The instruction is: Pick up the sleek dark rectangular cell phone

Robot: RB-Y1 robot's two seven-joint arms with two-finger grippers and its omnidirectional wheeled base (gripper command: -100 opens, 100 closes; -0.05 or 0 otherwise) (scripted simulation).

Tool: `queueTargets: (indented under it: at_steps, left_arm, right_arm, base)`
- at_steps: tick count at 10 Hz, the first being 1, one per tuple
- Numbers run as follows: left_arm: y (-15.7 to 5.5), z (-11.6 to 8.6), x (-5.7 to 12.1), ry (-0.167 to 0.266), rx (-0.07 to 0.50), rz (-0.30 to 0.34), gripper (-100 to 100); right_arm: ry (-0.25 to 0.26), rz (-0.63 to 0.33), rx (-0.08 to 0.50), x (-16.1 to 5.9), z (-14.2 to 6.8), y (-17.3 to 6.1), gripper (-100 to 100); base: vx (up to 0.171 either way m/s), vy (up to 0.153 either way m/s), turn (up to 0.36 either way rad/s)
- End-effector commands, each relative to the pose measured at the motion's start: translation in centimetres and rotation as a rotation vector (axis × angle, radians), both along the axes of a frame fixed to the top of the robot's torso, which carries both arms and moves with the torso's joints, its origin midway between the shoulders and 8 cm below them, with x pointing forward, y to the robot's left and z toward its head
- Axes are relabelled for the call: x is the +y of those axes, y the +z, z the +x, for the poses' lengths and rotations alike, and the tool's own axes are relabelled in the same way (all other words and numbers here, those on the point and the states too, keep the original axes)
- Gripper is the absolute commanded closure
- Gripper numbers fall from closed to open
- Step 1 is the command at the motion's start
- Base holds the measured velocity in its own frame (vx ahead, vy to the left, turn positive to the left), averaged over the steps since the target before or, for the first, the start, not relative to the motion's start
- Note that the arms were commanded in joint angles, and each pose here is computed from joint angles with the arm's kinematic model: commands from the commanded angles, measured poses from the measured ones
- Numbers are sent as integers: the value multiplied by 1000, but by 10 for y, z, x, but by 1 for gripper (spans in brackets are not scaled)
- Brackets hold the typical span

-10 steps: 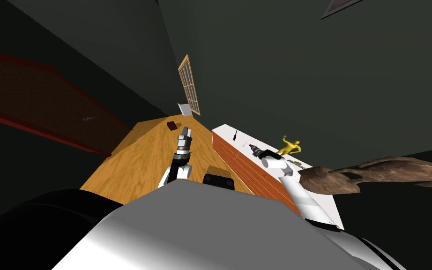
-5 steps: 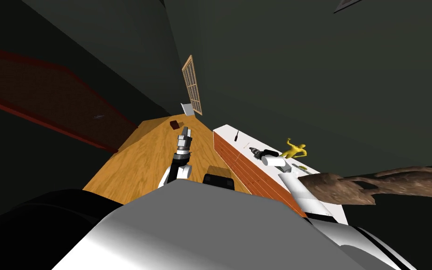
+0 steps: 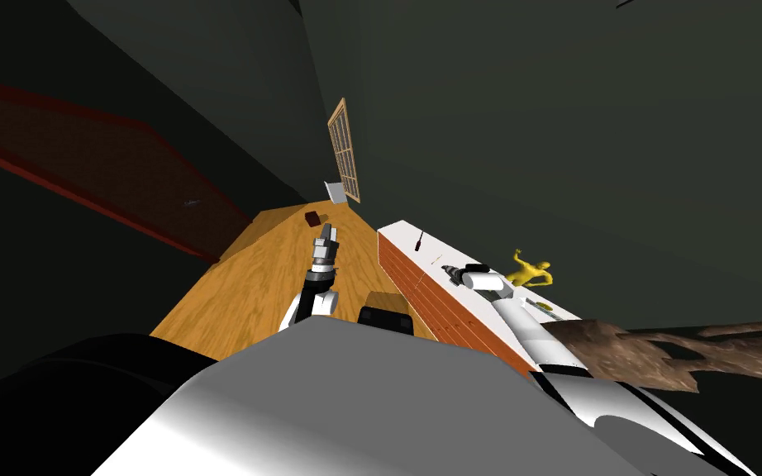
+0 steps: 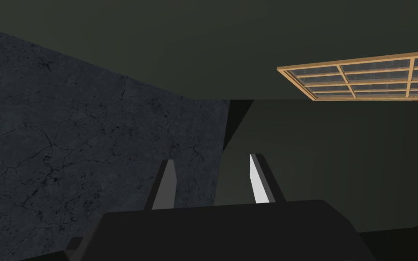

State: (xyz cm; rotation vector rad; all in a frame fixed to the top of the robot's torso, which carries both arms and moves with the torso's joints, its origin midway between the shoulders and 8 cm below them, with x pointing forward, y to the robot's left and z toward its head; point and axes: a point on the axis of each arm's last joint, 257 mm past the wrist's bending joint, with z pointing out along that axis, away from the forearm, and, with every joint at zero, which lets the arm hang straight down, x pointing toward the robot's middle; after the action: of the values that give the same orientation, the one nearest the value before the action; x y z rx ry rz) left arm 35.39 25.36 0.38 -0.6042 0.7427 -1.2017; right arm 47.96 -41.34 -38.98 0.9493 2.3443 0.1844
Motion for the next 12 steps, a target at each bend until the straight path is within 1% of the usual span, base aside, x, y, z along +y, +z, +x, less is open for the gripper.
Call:
queueTargets:
  at_steps: [1,2,4,5,7,9,12]
  left_arm:
    - [0,0,0,0,0,0,0]
    - [0,0,0,0,0,0,0]
    - [0,0,0,0,0,0,0]
    - [0,0,0,0,0,0,0]
    - [0,0,0,0,0,0,0]
    - [0,0,0,0,0,0,0]
    - [0,0,0,0,0,0,0]
  right_arm:
    - [-1,-7,33,-3,-6,-4,-100]
    - [-5,-16,89,-8,-14,-13,-100]
    - [-8,-30,179,-16,-28,-26,-100]
    - [-14,-31,191,-18,-32,-29,-100]
    - [-22,-40,280,-25,-49,-41,-100]
    - [-30,-45,354,-29,-64,-52,-100]
    - [-39,-49,432,-31,-81,-62,-100]
  base:
    - [24,-40,43]
    - [24,-52,76]
    - [37,-93,129]
    - [31,-76,37]
    - [39,-61,85]
    - [50,-88,89]
    - [46,-90,57]
